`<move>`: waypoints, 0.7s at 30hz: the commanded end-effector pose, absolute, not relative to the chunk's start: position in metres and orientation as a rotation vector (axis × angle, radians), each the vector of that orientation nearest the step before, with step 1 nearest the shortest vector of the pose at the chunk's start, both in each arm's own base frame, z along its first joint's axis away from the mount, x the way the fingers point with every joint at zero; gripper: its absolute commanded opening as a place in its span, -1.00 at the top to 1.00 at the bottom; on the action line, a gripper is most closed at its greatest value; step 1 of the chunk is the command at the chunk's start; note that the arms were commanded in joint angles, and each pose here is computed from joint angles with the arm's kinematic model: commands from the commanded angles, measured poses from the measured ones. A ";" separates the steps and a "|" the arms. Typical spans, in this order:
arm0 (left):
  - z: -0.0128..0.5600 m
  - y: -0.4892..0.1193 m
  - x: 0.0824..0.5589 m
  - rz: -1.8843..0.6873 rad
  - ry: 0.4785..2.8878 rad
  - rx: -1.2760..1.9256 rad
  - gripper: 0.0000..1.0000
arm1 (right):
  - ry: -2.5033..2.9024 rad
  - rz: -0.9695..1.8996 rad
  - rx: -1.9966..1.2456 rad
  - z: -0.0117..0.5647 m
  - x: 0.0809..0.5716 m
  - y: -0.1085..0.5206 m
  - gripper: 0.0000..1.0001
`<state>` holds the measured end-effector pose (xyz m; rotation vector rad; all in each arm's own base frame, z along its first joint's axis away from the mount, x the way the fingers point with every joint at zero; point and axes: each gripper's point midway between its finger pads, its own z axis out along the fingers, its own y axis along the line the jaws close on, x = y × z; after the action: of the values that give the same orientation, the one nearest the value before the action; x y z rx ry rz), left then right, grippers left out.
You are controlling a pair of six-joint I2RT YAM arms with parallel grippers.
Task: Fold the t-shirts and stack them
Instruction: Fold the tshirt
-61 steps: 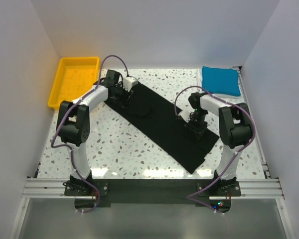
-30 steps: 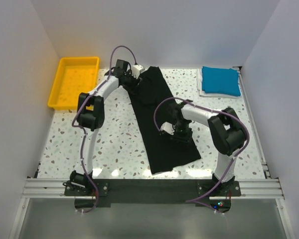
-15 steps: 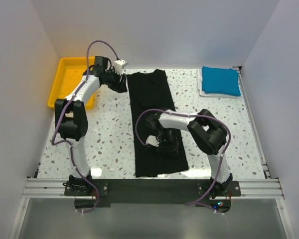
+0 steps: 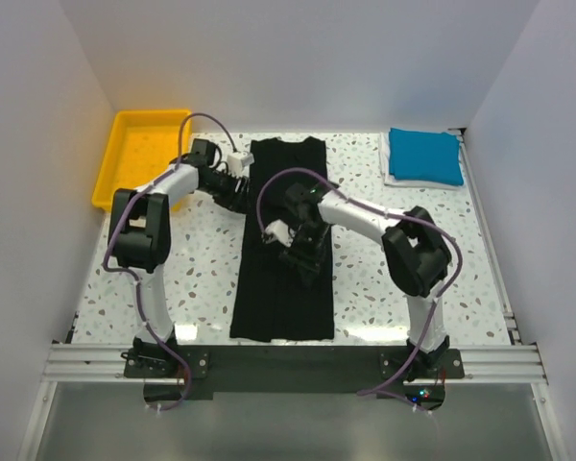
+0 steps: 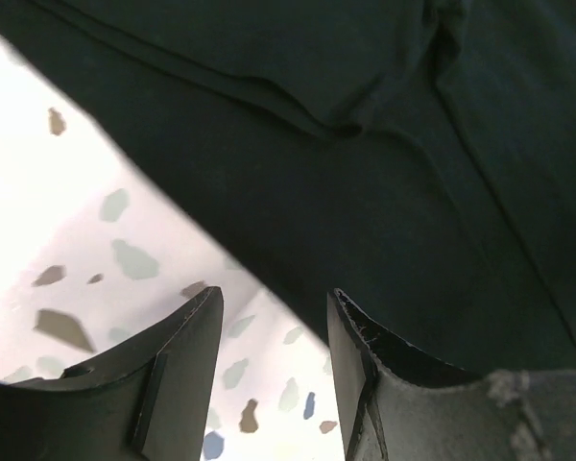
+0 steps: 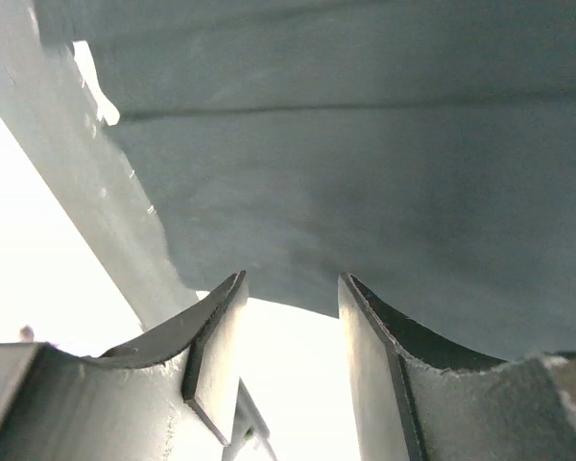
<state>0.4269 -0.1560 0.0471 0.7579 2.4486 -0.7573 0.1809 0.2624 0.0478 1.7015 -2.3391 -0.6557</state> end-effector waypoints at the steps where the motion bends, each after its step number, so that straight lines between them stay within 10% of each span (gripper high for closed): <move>1: 0.071 -0.182 0.428 -0.826 2.333 0.808 -0.04 | -2.628 -0.876 1.733 0.100 0.259 0.281 0.07; 10: 0.052 -0.194 0.447 -0.822 2.348 0.723 -0.02 | -3.230 -0.556 1.304 0.064 0.421 0.242 0.17; 21: 0.005 -0.193 0.469 -0.790 2.445 0.639 -0.01 | -3.376 -0.380 1.138 0.016 0.489 0.212 0.23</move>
<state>0.4530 -0.1995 0.0279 0.6781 2.4082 -0.8587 0.4631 0.2183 0.0232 1.1939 -3.2971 -0.4355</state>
